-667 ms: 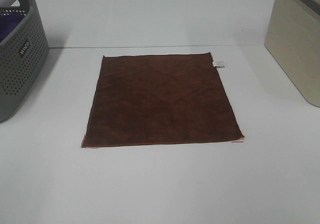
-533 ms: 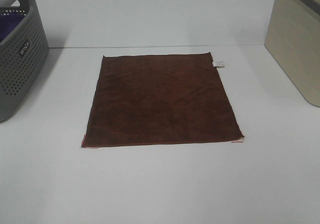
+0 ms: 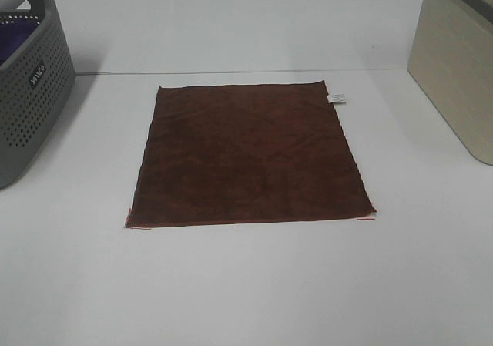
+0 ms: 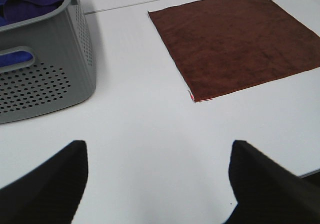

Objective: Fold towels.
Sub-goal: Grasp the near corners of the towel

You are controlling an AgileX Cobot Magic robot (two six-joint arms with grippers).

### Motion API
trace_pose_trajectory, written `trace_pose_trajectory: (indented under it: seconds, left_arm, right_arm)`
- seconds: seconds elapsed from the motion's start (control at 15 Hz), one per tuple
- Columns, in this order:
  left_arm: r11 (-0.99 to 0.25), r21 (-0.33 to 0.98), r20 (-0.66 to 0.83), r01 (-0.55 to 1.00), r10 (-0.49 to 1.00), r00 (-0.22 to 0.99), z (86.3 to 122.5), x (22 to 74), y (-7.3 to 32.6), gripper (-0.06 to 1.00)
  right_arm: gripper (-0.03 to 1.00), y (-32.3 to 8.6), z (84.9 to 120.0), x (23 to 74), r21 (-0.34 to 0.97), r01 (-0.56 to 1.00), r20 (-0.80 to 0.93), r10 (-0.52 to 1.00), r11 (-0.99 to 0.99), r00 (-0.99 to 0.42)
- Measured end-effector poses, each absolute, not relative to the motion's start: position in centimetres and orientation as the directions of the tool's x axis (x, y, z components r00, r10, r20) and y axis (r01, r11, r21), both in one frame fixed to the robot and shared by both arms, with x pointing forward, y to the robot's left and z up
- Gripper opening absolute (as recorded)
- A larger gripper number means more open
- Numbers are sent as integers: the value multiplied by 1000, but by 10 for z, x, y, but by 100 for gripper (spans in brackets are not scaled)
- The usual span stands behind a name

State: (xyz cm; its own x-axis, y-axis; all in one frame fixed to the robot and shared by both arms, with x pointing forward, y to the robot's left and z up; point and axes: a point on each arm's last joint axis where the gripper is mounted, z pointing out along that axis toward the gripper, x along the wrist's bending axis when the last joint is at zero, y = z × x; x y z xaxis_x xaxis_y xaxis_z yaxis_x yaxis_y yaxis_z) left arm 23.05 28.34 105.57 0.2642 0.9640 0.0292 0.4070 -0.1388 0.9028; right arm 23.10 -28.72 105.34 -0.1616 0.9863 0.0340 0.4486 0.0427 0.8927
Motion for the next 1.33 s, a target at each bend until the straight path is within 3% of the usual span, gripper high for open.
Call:
trace_pose_trajectory:
  seconds: [1.33]
  left_arm:
    - [-139,903,29,407,964,264,1056,230,283,74]
  right_arm:
    - [82,-287,1053,231,893,449,34,986,43,-162]
